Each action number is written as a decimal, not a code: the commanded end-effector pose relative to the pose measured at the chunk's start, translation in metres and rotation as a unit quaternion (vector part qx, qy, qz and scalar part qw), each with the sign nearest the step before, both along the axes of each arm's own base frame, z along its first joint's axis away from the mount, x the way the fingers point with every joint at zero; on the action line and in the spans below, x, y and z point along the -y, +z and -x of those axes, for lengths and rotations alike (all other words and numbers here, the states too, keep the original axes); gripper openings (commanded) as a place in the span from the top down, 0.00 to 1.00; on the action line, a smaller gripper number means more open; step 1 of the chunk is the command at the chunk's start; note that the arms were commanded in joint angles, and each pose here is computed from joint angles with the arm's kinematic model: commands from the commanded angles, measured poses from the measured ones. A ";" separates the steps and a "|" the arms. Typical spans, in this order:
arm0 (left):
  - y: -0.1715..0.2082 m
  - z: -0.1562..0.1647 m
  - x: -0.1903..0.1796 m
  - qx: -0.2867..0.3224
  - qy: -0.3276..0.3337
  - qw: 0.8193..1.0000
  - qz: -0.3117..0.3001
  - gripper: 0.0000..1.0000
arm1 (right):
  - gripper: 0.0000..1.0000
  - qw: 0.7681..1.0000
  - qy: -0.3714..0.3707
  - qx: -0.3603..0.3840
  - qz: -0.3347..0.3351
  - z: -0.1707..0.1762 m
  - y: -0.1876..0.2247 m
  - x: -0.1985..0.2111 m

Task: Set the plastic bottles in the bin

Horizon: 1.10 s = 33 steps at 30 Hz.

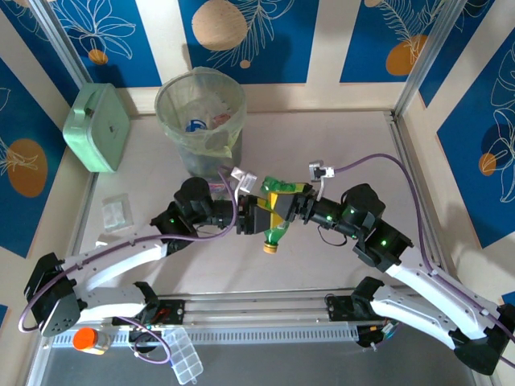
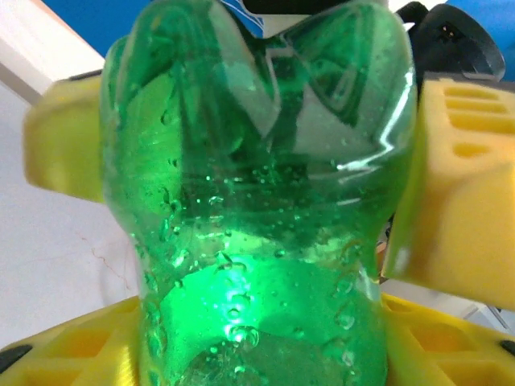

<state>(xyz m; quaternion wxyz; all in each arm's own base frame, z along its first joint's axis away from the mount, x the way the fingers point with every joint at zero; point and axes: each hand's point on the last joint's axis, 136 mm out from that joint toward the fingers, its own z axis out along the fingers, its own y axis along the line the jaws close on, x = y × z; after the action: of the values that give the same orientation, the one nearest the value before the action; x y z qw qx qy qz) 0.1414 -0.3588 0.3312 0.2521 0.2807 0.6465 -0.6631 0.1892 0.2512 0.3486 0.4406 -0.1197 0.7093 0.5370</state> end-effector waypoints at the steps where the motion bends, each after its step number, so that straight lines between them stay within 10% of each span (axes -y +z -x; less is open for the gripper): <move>1: 0.018 0.009 -0.008 0.050 0.000 0.999 0.014 0.45 | 0.04 0.999 -0.042 0.014 0.014 -0.007 0.010 0.014; 15: 0.053 -0.070 -0.059 0.085 0.155 0.982 -0.070 0.88 | 0.04 0.982 -0.164 0.049 0.076 -0.009 0.028 0.076; 33: 0.102 -0.290 -0.195 -0.024 0.533 0.826 -0.182 0.84 | 0.05 0.954 -0.238 -0.036 0.179 -0.038 -0.030 0.095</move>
<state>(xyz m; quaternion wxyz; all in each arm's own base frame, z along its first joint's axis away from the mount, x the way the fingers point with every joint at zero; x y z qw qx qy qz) 0.4167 -0.1866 0.4284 0.4798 -0.0432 0.8081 -0.3390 0.2245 0.1563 0.3229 0.5054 -0.0100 0.8132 0.2883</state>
